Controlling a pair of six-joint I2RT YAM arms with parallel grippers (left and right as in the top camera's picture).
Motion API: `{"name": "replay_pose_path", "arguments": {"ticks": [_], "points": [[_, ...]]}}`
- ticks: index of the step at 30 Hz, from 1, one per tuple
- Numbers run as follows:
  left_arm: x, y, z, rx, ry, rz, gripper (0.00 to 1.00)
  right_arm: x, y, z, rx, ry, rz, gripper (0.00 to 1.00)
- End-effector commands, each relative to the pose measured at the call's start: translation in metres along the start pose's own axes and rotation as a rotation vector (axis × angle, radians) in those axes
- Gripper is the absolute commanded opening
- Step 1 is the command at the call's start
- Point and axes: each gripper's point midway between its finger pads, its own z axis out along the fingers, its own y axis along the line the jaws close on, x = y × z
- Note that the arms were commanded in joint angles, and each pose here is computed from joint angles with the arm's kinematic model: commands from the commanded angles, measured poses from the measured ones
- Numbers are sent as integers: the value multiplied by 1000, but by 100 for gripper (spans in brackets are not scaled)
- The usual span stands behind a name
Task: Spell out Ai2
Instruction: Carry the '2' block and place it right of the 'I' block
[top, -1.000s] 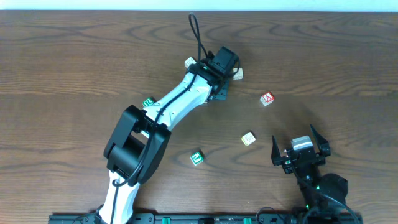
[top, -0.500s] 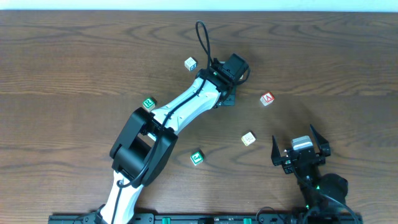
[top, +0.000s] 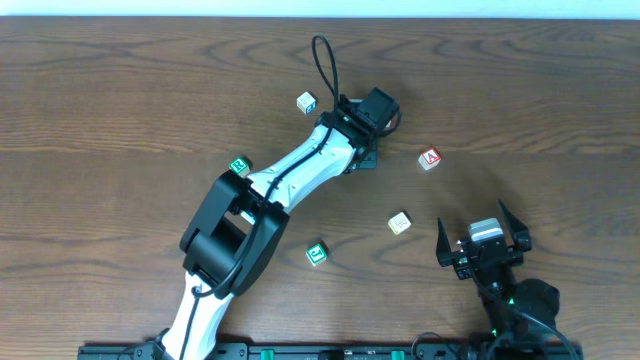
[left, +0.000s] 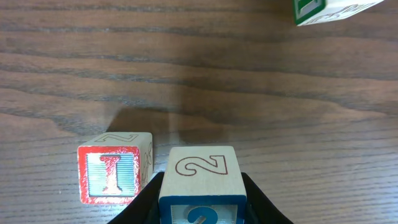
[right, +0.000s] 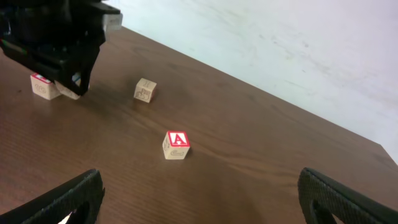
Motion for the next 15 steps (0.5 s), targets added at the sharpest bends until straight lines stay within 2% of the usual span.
{"name": "replay_pose_path", "arguments": {"ticks": [1,9,15], "points": [[-1,4,11,-32,0,-11,6,0,1,0,-2,-3,-9,99],[-3,6,14,-36,-2,-16,7,0,1,0,-2,-3,-9,99],[-4,6,14,-33,-7,-17,22,0,1,0,-2,-3,-9,99]]}}
